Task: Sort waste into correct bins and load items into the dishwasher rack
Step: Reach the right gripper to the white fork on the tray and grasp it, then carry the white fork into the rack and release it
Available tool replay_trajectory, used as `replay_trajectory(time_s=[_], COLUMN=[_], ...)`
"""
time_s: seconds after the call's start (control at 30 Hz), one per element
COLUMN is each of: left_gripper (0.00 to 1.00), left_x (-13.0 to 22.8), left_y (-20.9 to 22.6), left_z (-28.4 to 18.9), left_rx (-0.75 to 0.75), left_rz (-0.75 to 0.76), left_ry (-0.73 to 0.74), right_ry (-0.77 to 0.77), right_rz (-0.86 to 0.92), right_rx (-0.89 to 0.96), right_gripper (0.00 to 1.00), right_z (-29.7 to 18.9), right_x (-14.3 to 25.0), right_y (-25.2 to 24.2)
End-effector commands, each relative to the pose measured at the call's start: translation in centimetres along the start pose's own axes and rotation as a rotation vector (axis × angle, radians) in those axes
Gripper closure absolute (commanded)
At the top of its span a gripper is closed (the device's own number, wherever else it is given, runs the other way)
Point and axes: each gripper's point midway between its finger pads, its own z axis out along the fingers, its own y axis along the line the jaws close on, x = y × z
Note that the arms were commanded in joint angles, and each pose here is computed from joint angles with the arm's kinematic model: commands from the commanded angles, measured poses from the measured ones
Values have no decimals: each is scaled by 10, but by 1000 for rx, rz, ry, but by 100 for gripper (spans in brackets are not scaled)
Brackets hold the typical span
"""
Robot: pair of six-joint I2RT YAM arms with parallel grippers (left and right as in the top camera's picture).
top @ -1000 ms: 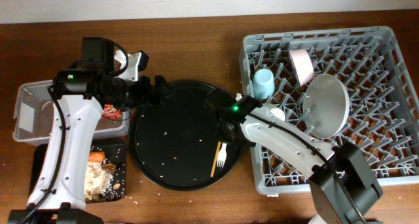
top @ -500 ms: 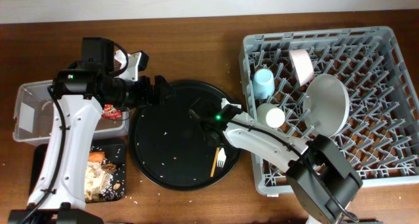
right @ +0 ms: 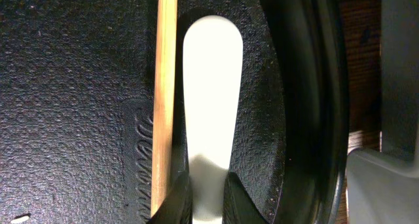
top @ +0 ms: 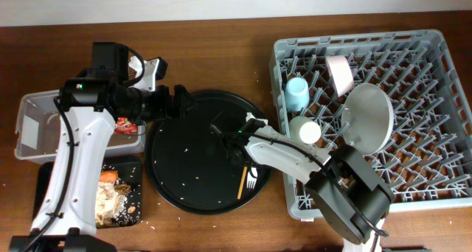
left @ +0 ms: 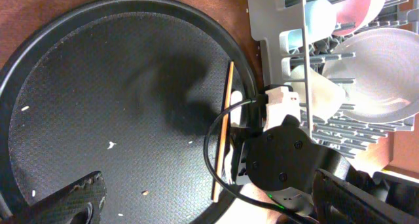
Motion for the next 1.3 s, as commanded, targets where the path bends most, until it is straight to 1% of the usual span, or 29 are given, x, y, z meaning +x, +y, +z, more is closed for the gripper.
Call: replay_trajectory(time_s=[0.0,0.03,0.1,0.2,0.33,0.37,0.4,0.47,0.57,0.63,0.7,0.77,0.83,0.9,1.0,1.1,1.13,1.27], left_gripper=[1,1,1,1,1,1,1,1,1,1,1,1,1,1,1,1,1,1], left_x=[-5,-5,-5,-5,-5,-5,-5,-5,-5,-5,-5,-5,-5,-5,-5,-5,-5,-5], left_y=[-5,-5,-5,-5,-5,-5,-5,-5,-5,-5,-5,-5,-5,-5,-5,-5,-5,-5], left_z=[-11,-11,-11,-11,-11,-11,-11,-11,-11,-11,-11,-11,-11,-11,-11,-11,-11,-11], left_rx=[5,5,5,5,5,5,5,5,5,5,5,5,5,5,5,5,5,5], left_rz=[28,28,28,28,28,28,28,28,28,28,28,28,28,28,28,28,28,28], left_ry=[-34,-34,-34,-34,-34,-34,-34,-34,-34,-34,-34,-34,-34,-34,-34,-34,-34,-34], right_ry=[52,54,35,43,22,24,26,11,-16,-1,21,39,65,99,76,76,84,104], right_rz=[-6,-7,-88,-98,-363,-424,-441,-415,-434,-347,-342,-373,-368,-425,-437,-437,-424,-338], right_rx=[38,39,10,20,3,5,8,3,6,87,107,115,123,129,222,227,258,245], right_gripper=[96,96,96,96,96,96,96,96,96,96,96,96,96,96,96,96,96,96], right_z=[14,6,-27,-64,-105,-116,-125,-137,-158,-154,-150,-145,-137,-118,-97,-77,-70,-65], right_x=[13,10,-9,-21,-41,-51,-62,-85,-110,-126,-134,-136,-133,-126,-130,-126,-125,-127], right_y=[-4,-2,9,11,11,1,-13,-44,-100,-146,-173,-185,-189,-188,-200,-199,-208,-228])
